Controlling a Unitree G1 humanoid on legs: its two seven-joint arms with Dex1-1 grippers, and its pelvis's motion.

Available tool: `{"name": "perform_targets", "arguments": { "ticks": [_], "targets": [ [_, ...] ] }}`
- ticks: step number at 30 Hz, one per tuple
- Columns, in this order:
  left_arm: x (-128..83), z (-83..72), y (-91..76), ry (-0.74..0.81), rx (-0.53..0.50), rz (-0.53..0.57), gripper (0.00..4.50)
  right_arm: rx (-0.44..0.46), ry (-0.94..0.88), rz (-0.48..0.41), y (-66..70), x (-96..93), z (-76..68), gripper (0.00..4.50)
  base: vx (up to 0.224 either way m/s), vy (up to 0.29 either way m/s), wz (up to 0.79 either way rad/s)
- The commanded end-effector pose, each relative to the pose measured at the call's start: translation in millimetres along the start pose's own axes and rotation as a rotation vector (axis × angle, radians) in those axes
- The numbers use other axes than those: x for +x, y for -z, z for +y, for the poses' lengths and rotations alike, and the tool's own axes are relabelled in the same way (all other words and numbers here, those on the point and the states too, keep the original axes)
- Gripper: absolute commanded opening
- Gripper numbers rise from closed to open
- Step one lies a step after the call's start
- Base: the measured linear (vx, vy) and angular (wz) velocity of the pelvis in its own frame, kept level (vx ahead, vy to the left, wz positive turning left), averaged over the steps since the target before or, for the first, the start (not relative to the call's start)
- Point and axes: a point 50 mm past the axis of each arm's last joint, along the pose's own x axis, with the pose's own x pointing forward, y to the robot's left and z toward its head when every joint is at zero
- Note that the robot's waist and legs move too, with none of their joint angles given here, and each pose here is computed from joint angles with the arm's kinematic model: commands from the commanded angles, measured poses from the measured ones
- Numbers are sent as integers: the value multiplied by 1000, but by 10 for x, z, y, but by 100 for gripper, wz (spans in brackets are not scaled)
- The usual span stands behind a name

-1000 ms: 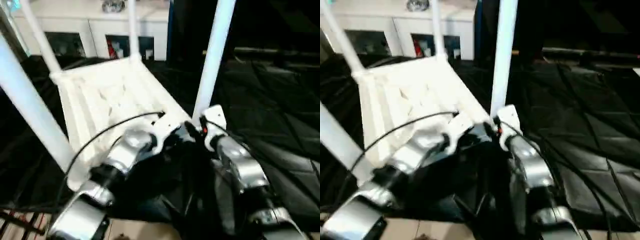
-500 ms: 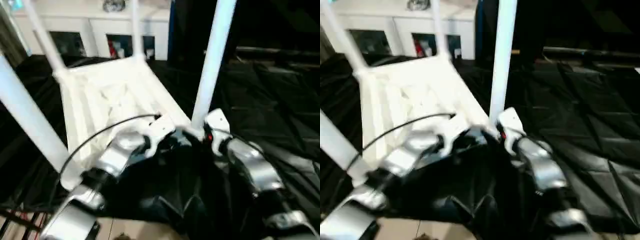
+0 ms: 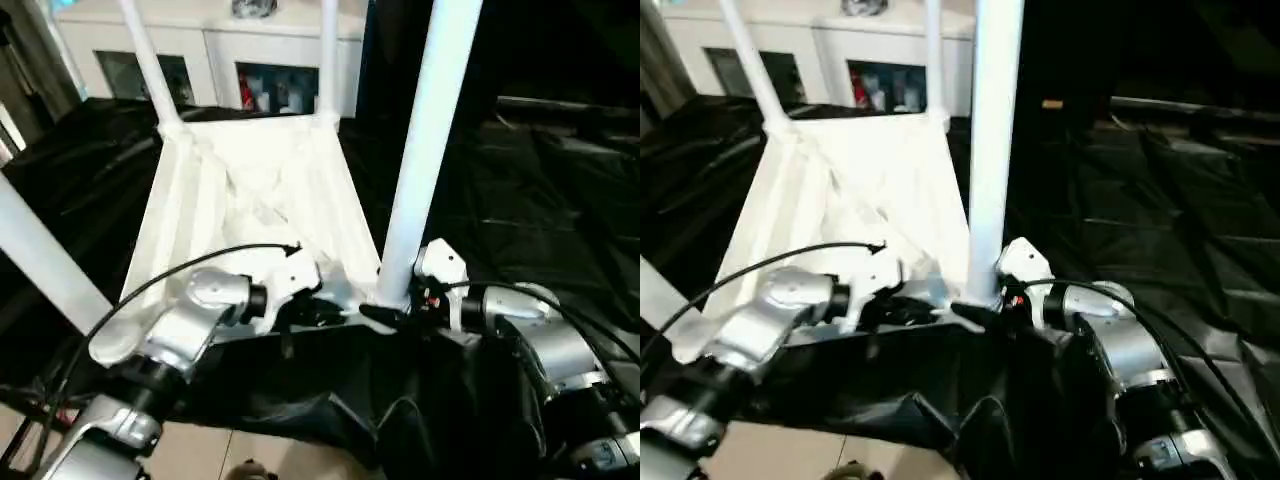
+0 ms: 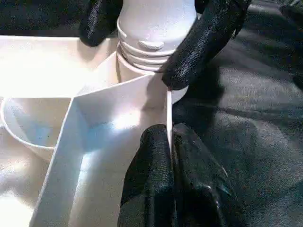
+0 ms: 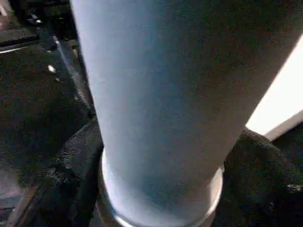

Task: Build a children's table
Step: Rotate leg to tighten

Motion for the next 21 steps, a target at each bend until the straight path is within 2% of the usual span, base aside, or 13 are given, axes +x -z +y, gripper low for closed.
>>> {"name": "perform_targets", "arguments": {
  "ticks": [1, 7, 12, 15, 16, 18, 19, 21],
  "targets": [
    [-13, -58, -185, 82, 55, -95, 0, 2, 19, 2, -9, -100, -31, 326, 0, 0, 0],
    [-19, -50, -163, 64, 51, -79, 0, 16, -6, -14, -13, -75, 2, 284, 0, 0, 0],
    [3, 1, -125, 7, 34, -46, 0, 36, 20, -33, 1, -39, 8, 276, 0, 0, 0],
    [53, 83, -114, -84, 10, -36, 0, 81, 119, -55, 29, 54, -18, 275, 0, 0, 0],
    [109, 138, -123, -145, -11, -38, 0, 129, 230, -54, 75, 141, -63, 275, 0, 0, 0],
    [144, 162, -135, -175, -18, -39, 0, 148, 281, -53, 97, 187, -81, 275, 0, 0, 0],
    [251, 226, -177, -252, -36, -41, 0, 219, 394, -40, 152, 312, -99, 275, 0, 0, 0],
    [294, 248, -197, -281, -41, -41, 0, 247, 437, -30, 172, 360, -103, 275, 0, 0, 0]
  ]
}}
